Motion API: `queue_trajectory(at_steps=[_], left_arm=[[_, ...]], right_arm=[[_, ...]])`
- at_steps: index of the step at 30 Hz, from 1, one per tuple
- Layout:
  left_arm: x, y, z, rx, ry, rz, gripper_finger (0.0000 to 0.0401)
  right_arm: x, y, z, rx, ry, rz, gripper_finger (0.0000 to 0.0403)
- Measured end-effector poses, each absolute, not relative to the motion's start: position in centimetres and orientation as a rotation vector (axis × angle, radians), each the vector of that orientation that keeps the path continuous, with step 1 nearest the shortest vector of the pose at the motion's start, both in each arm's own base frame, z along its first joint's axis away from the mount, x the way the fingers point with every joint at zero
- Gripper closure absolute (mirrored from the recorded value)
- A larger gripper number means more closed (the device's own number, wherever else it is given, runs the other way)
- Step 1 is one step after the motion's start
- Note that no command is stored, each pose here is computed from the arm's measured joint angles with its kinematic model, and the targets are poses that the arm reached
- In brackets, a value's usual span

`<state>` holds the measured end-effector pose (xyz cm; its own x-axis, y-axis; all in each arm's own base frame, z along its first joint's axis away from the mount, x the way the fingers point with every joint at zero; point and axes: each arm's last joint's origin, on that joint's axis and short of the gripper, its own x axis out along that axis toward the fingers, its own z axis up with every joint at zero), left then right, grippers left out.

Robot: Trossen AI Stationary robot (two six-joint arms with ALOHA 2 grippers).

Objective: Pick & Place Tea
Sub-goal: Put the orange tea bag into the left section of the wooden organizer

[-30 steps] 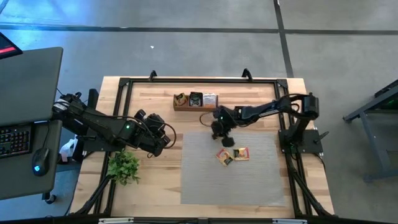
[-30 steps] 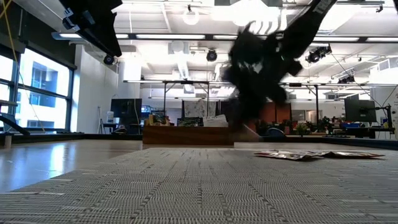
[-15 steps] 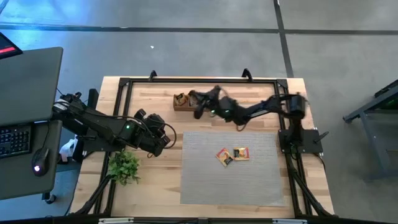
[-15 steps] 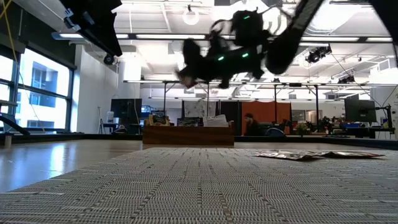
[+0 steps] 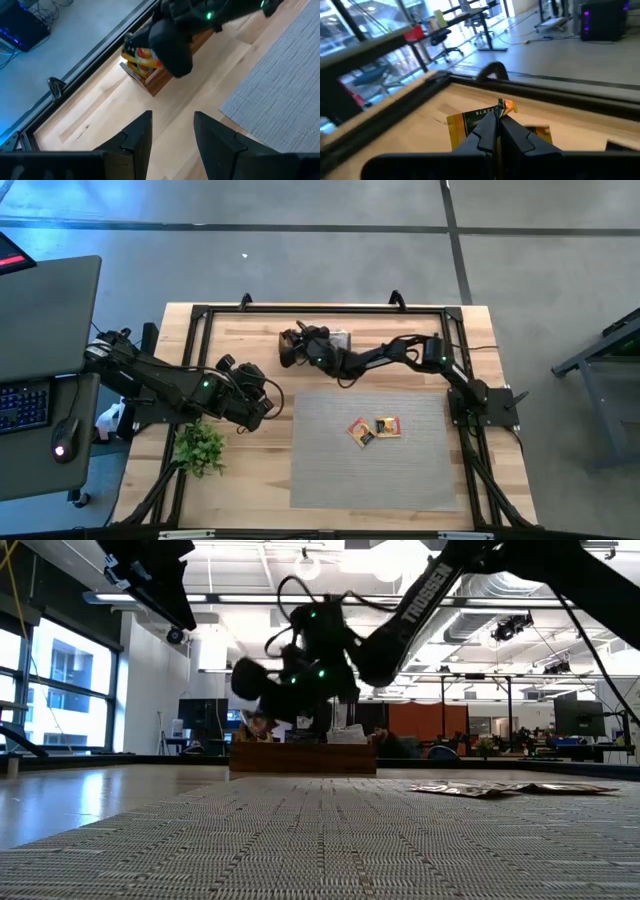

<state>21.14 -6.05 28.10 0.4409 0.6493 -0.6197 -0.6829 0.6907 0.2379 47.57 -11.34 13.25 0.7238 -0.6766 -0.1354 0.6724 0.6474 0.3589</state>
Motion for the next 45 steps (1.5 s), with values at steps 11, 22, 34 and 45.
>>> queue_trajectory(at_steps=[11, 22, 34, 45], left_arm=[[21.1, -6.0, 28.1, -0.049, 0.748, 0.828, 0.0259], [21.2, -6.1, 28.1, -0.052, 0.745, 0.827, 0.0259], [21.2, -6.1, 28.1, -0.056, 0.741, 0.826, 0.0259], [21.2, -6.1, 28.1, -0.055, 0.742, 0.826, 0.0259]], right_arm=[[48.0, -12.2, 12.3, 0.38, -0.044, -0.846, 0.0392], [48.0, -12.2, 12.3, 0.391, -0.035, -0.82, 0.0377], [47.9, -12.3, 12.1, 0.487, -0.076, -0.867, 0.0275], [48.5, -11.3, 13.8, 0.518, -0.199, -0.652, 0.0276]])
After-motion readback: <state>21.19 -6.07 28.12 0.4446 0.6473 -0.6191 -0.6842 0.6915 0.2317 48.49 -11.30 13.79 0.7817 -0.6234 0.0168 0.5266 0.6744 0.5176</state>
